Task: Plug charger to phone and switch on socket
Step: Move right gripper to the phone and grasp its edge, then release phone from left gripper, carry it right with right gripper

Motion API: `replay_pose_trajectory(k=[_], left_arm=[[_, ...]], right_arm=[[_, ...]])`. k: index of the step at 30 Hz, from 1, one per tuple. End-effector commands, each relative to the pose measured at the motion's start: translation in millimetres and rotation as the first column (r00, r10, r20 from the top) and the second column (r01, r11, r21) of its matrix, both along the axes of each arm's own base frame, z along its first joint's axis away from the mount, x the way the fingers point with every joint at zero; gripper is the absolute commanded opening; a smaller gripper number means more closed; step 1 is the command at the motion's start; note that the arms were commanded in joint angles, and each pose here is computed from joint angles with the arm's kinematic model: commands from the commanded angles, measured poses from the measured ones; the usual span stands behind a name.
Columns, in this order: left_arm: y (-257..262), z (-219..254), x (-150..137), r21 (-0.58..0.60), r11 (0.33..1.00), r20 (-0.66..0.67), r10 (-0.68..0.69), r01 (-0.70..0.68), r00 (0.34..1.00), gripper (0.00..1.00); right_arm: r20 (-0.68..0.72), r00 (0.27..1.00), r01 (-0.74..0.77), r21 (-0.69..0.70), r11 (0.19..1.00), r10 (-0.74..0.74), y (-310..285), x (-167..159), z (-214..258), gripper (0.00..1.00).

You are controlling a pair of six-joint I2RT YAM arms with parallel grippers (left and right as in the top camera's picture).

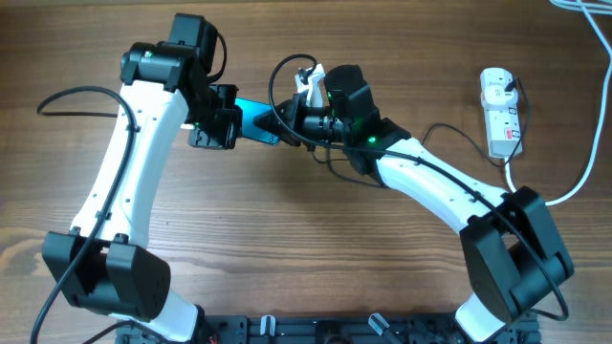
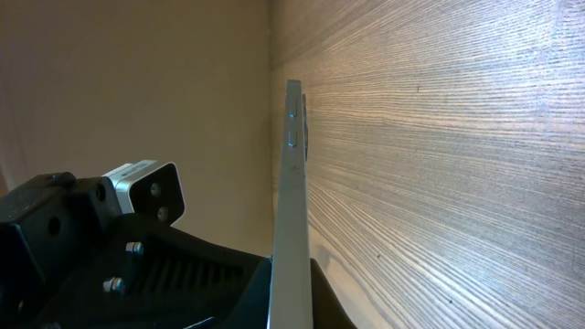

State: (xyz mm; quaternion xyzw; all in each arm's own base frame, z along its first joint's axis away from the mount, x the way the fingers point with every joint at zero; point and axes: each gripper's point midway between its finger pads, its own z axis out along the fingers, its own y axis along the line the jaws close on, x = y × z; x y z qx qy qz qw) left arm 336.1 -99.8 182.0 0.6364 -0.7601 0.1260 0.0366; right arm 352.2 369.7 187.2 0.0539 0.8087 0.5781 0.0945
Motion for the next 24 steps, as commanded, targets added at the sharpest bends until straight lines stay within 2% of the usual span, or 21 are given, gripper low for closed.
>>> replay_pose_trajectory(k=[1,4,8,12,15,19,22,24], left_arm=[[-1,7,4,-0.004,1.000,0.032,-0.002,0.002,0.999,0.05],[-1,7,3,0.010,0.996,0.049,-0.094,0.094,0.994,0.06],[-1,7,3,0.055,0.943,0.102,-0.332,0.328,0.938,0.10],[-3,8,3,0.102,0.839,0.146,-0.544,0.535,0.826,0.13],[-12,11,6,0.114,0.737,0.208,-0.673,0.666,0.709,0.19],[-13,12,10,0.142,0.687,0.232,-0.723,0.712,0.651,0.24],[-14,13,15,0.164,0.676,0.249,-0.733,0.719,0.633,0.24],[-15,14,20,0.208,0.606,0.271,-0.790,0.767,0.550,0.23]], right_arm=[[0.031,0.994,-0.106,0.052,0.993,0.105,15,-20,17,0.04],[0.092,0.992,-0.092,0.004,0.996,0.091,10,-14,10,0.04],[0.119,0.990,-0.066,-0.051,0.997,0.072,-3,-4,0,0.04],[0.170,0.984,-0.037,-0.068,0.997,0.048,-23,6,12,0.04],[0.250,0.968,0.047,-0.082,0.995,-0.025,-59,16,46,0.04],[0.334,0.935,0.168,-0.117,0.979,-0.121,-122,13,91,0.04],[0.304,0.926,0.269,-0.115,0.956,-0.224,-173,-4,119,0.04],[0.253,0.920,0.341,-0.134,0.931,-0.300,-205,-24,127,0.04]])
